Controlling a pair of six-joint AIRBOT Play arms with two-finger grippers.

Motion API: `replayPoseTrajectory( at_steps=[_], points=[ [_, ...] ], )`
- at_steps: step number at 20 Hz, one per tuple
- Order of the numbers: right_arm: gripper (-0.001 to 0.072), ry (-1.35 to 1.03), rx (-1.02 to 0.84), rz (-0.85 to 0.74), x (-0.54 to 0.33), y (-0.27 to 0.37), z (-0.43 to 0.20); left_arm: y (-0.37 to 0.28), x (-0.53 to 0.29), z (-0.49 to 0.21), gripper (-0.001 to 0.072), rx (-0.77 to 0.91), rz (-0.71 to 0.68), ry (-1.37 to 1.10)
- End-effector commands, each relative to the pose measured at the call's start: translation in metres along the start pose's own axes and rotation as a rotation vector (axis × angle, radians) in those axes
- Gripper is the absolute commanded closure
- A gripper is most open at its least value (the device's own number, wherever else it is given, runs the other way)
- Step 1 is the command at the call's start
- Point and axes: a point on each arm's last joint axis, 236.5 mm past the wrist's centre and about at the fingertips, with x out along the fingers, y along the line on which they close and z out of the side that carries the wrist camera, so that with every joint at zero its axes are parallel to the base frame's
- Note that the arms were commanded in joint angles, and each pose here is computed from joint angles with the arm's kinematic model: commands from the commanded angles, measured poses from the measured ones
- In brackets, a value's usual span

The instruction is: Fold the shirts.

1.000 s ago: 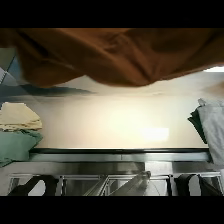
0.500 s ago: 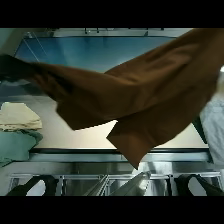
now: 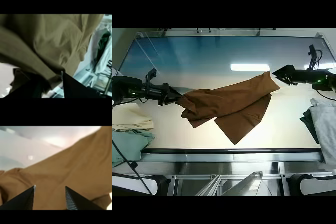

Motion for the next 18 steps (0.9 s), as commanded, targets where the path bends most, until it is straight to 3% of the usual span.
replayPoseTrajectory(
  at_steps=[1, 7, 12, 17, 18],
  points=[
    [0.0278, 0.091, 0.100, 0.042, -0.024, -0.015, -0.019, 0.013, -0.043, 0.017, 0.0449, -0.030, -0.046, 0.007],
    [0.0283, 0.313, 0.222, -0.093, -0.045, -0.057, -0.096, 0.009, -0.064, -0.024, 0.0449, -0.126, -0.105, 0.080],
    [0.0282, 0.345, 0.332, -0.145, -0.026, -0.080, -0.155, 0.018, -0.002, -0.089, 0.0425, -0.175, -0.080, 0.122],
    [0.0286, 0.431, 0.288, -0.146, 0.005, -0.056, -0.183, 0.026, 0.057, -0.138, 0.0409, -0.197, -0.004, 0.242],
    [0.0329, 0.445, 0.269, -0.147, 0.013, -0.049, -0.188, 0.024, 0.065, -0.141, 0.0359, -0.181, 0.008, 0.256]
  ],
)
